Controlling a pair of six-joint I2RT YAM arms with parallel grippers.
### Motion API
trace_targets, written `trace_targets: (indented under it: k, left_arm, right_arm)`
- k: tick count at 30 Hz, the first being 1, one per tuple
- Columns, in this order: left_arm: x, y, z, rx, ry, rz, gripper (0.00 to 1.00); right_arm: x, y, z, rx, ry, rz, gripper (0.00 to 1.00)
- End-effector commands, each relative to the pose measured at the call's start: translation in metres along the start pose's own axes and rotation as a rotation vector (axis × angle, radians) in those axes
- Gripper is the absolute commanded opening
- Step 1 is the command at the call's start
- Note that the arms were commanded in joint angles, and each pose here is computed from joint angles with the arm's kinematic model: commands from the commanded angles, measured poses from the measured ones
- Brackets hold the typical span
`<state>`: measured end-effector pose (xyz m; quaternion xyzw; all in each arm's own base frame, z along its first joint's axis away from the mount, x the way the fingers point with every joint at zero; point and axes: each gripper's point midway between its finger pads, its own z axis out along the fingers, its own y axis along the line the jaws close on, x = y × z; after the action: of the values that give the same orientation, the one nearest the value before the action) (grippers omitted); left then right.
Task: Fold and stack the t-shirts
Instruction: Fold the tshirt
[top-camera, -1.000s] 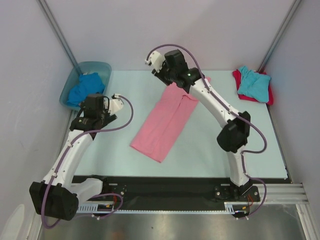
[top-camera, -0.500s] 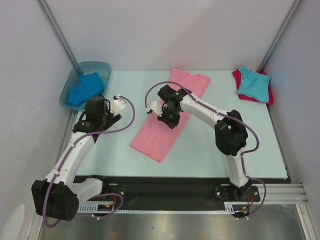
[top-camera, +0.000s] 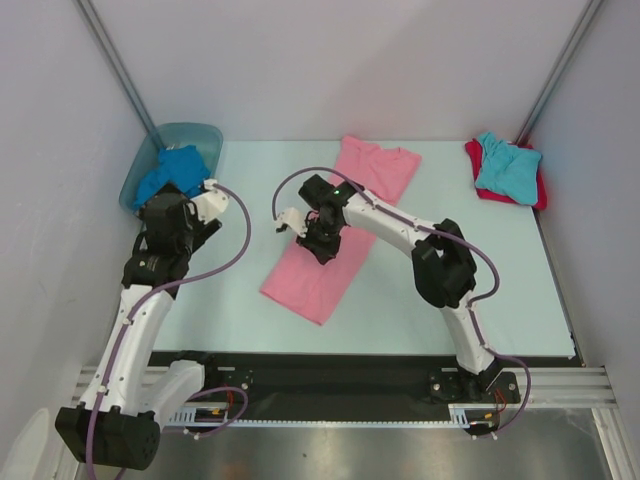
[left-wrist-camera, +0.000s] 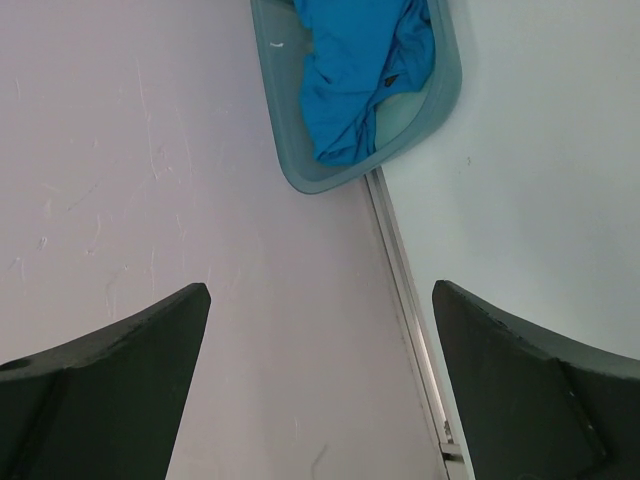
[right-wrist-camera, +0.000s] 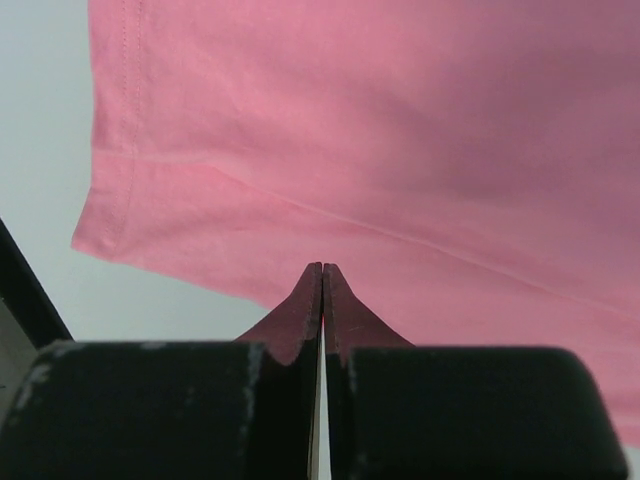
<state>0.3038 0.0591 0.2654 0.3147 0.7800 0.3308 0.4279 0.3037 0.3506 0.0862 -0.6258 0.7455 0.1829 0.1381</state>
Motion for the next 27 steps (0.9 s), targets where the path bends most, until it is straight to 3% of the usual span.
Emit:
trace_targets:
  k: [1, 5, 7, 8, 9, 10, 11, 15, 27]
  left_arm:
    - [0.009, 0.002, -0.005, -0.012, 0.032, -0.024, 1.0]
    - [0.011, 0.0, -0.007, -0.008, 0.042, -0.045, 1.0]
    - [0.013, -0.002, -0.008, -0.004, 0.041, -0.035, 1.0]
    - [0.013, -0.002, -0.008, -0.004, 0.039, -0.028, 1.0]
    - [0.014, -0.002, -0.008, -0.004, 0.037, -0.019, 1.0]
    - [0.014, -0.003, -0.008, -0.004, 0.033, -0.004, 1.0]
    - [0.013, -0.003, -0.008, -0.005, 0.024, -0.001, 1.0]
    - [0.013, -0.005, -0.006, -0.002, 0.012, 0.006, 1.0]
    - [0.003, 0.005, -0.002, -0.016, 0.02, -0.094, 1.0]
  right_arm:
    - [-0.004, 0.011, 0.018, -0.033, 0.012, -0.026, 0.0]
    - [-0.005, 0.003, 0.003, 0.057, 0.021, -0.09, 0.0]
    - [-0.018, -0.007, -0.023, 0.191, -0.03, -0.157, 0.28]
    - [-0.002, -0.005, -0.019, 0.209, 0.008, -0.191, 0.47]
    - [-0.009, -0.011, -0.026, 0.275, -0.023, -0.238, 0.53]
    - [-0.014, -0.005, -0.047, 0.333, -0.043, -0.291, 0.55]
    - [0.008, 0.003, -0.04, 0.333, -0.001, -0.312, 0.58]
    - [0.027, 0.025, -0.049, 0.398, 0.024, -0.488, 0.67]
    - [0.049, 0.09, -0.018, 0.321, -0.028, -0.709, 0.7]
